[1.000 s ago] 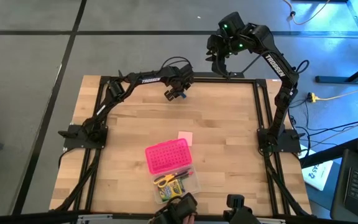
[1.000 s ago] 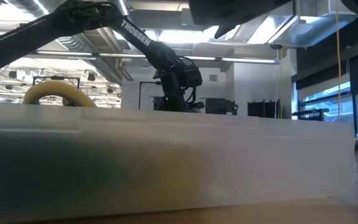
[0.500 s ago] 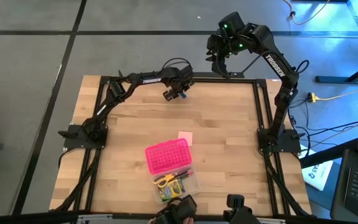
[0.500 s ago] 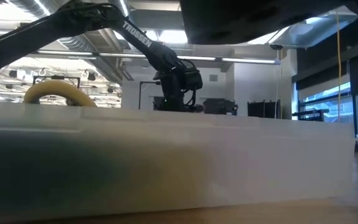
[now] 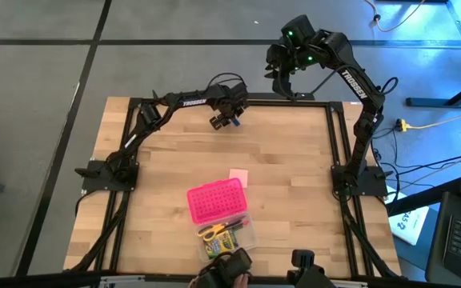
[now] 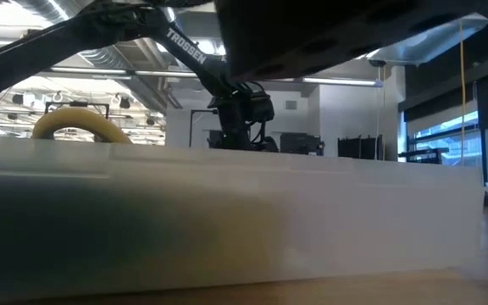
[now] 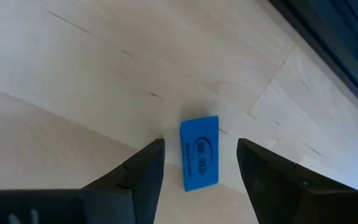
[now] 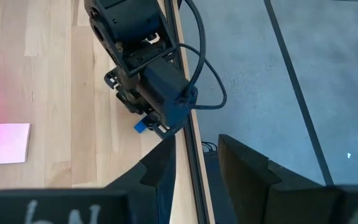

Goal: Pack school essentials
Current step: Put the blue eraser into the pink supply box

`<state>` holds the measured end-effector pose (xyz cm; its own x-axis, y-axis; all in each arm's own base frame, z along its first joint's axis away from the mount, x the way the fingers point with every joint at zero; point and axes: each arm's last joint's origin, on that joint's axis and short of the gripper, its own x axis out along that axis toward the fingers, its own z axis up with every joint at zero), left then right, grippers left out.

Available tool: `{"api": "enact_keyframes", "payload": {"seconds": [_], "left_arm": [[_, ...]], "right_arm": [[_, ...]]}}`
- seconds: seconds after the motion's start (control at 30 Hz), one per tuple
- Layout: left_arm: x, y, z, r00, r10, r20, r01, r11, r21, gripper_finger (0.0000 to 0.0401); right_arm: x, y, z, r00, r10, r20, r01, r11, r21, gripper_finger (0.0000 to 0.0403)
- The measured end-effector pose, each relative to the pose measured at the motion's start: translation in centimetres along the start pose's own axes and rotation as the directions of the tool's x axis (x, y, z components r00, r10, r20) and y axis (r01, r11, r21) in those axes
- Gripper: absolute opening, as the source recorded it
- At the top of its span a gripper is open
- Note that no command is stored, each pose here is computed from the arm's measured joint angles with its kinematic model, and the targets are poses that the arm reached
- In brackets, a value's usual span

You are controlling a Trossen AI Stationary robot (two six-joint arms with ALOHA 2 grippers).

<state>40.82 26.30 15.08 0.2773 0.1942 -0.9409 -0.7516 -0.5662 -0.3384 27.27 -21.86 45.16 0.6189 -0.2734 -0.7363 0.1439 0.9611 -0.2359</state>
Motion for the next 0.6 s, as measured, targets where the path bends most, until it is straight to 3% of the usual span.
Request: {"api": "enact_keyframes", "payload": {"seconds": [0.6], "left_arm": [[0.4,0.4,1.9,0.991,0.053,-0.125,-0.066,0.992,-0.104,0.0122]], "right_arm": [[0.0,0.0,0.0,1.0,0.0,0.0,0.0,1.0,0.0,0.0123]]}}
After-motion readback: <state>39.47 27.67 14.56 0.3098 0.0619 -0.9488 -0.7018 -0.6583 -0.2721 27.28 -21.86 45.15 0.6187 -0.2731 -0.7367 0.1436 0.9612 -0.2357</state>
